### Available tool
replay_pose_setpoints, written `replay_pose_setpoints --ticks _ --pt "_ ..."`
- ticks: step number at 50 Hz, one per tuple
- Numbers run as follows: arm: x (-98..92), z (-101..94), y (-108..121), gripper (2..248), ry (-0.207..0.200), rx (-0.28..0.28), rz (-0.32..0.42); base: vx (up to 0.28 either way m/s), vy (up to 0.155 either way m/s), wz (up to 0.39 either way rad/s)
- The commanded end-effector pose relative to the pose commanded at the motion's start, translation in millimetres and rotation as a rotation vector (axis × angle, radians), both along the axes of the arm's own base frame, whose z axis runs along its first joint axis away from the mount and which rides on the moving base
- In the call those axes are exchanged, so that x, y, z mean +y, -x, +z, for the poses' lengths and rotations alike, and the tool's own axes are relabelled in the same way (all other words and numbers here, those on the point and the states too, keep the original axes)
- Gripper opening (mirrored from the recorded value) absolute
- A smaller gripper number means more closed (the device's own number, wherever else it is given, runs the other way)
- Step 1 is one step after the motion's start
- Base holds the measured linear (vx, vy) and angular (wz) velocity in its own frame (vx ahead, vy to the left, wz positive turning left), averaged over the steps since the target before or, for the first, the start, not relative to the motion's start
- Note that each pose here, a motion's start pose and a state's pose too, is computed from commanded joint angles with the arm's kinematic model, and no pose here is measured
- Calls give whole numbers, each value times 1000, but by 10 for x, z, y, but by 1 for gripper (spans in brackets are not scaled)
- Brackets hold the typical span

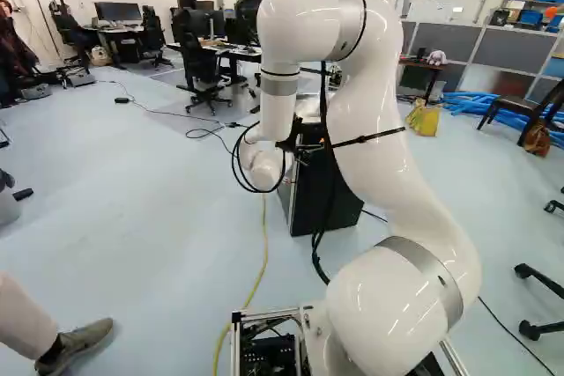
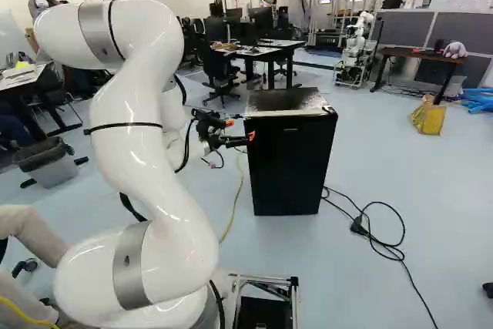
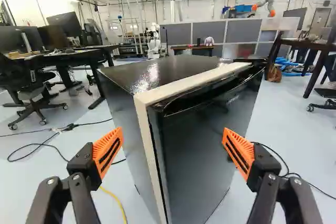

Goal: Grab a drink from the fridge

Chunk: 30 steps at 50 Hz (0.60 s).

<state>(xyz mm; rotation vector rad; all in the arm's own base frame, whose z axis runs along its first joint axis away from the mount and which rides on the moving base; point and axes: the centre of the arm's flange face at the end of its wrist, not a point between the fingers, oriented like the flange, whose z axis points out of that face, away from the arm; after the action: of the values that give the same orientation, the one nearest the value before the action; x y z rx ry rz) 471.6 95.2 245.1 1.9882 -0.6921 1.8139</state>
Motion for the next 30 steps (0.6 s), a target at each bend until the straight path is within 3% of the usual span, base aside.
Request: replay_pose_setpoints --ticks 30 --pt "13 -25 -172 247 -8 -19 -15 0 0 0"
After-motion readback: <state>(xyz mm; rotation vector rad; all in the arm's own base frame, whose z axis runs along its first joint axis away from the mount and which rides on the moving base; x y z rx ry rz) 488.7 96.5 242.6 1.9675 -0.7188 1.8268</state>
